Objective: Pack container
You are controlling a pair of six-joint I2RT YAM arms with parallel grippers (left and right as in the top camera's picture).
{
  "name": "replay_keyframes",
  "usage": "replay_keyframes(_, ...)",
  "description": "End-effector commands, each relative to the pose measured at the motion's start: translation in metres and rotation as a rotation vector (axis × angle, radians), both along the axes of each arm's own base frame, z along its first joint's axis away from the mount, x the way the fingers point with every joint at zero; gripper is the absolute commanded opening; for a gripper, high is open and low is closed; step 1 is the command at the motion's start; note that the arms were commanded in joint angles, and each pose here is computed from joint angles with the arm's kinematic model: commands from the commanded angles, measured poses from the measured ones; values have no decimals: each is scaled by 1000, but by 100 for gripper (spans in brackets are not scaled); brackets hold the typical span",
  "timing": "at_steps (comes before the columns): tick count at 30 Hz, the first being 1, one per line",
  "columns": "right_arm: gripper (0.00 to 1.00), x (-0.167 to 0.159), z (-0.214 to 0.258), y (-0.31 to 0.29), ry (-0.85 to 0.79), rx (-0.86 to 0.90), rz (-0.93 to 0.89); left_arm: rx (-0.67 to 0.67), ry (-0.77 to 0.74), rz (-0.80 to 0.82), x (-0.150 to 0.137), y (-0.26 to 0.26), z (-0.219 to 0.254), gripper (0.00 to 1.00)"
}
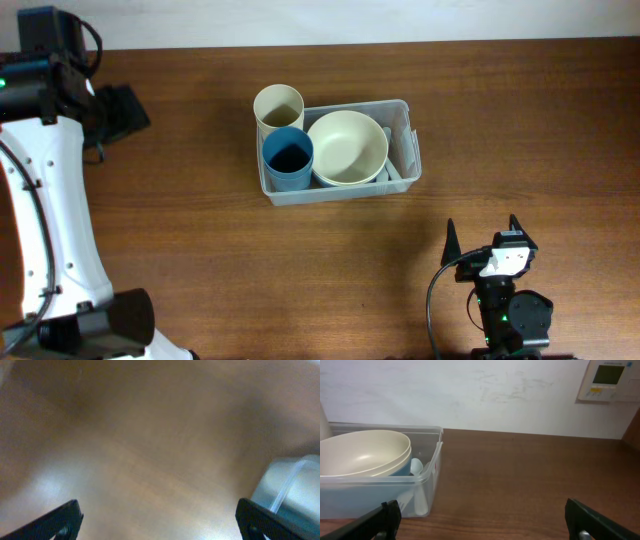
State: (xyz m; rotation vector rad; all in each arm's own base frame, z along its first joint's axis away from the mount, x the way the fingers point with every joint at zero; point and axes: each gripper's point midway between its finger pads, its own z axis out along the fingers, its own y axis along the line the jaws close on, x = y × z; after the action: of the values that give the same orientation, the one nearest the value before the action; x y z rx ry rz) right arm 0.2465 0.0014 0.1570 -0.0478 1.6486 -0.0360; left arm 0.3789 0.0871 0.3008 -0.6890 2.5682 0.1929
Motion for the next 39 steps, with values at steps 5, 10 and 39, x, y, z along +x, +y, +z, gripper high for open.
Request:
replay_keyframes(5, 99, 0, -2, -1, 2, 8, -4, 125, -438, -370, 32, -90, 40, 100)
replay_keyframes(10, 99, 0, -2, -1, 2, 8, -4, 204, -695, -479, 4, -113, 13, 100)
replay_keyframes(39, 99, 0, -2, -1, 2, 8, -4, 321, -1292, -331, -150, -72, -12, 100)
